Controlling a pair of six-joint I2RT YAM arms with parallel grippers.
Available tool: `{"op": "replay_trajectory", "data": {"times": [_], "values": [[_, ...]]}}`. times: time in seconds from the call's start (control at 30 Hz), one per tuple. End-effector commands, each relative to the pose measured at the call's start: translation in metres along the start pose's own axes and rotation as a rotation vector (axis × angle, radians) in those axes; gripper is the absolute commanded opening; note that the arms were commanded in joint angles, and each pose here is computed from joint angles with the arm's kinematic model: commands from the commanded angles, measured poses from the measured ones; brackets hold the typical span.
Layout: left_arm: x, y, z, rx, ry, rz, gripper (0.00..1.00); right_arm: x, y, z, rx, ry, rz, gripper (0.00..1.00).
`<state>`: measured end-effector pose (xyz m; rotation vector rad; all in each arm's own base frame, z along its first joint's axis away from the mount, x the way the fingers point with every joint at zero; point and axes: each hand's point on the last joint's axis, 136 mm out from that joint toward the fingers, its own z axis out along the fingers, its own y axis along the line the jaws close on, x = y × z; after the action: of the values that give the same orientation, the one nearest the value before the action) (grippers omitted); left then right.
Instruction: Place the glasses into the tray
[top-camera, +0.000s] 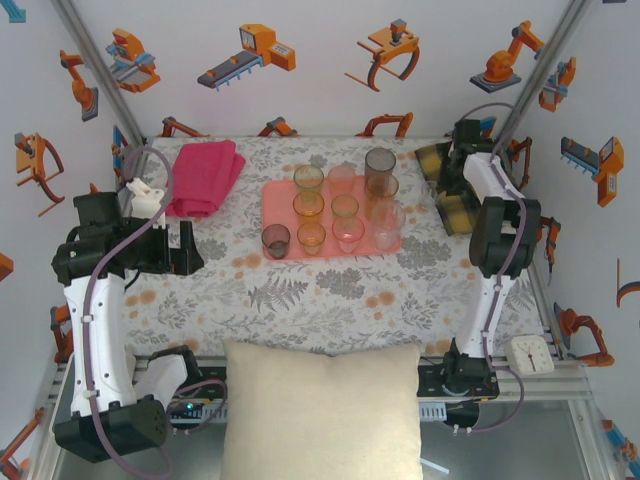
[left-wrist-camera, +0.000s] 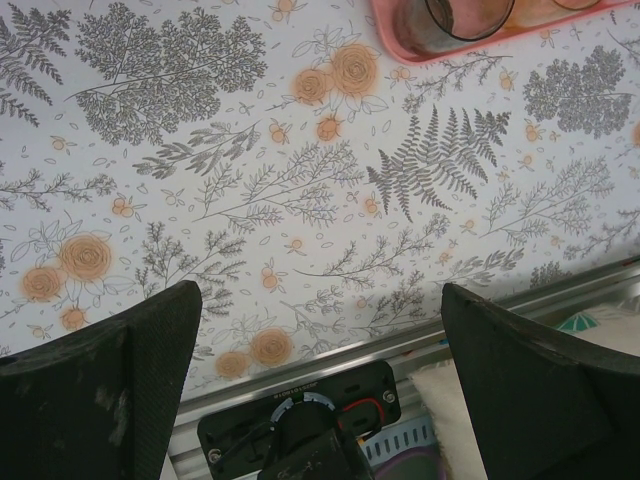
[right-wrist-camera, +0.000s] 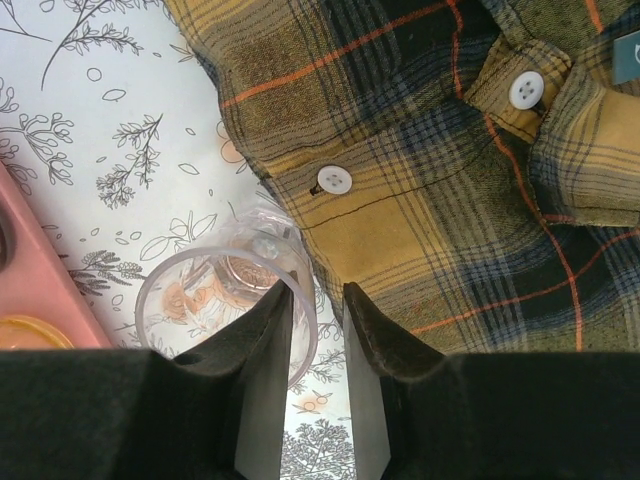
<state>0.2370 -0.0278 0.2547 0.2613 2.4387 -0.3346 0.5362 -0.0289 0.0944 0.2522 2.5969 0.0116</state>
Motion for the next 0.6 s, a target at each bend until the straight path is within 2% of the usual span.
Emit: {"op": "replay_trajectory", "data": {"times": [0.0, 0.57], "values": [[-0.0101, -0.0019, -0.0066, -0.004, -0.032, 0.020, 0.97, -0.0104, 0.0016, 0.0006, 0.006, -0.019, -0.013, 0.27], [-0.0079, -0.0034, -0.0101, -0.015, -0.039, 0.030, 0.97, -0.0114, 0.0019, -0.0002, 0.009, -0.008, -0.034, 0.10]]}}
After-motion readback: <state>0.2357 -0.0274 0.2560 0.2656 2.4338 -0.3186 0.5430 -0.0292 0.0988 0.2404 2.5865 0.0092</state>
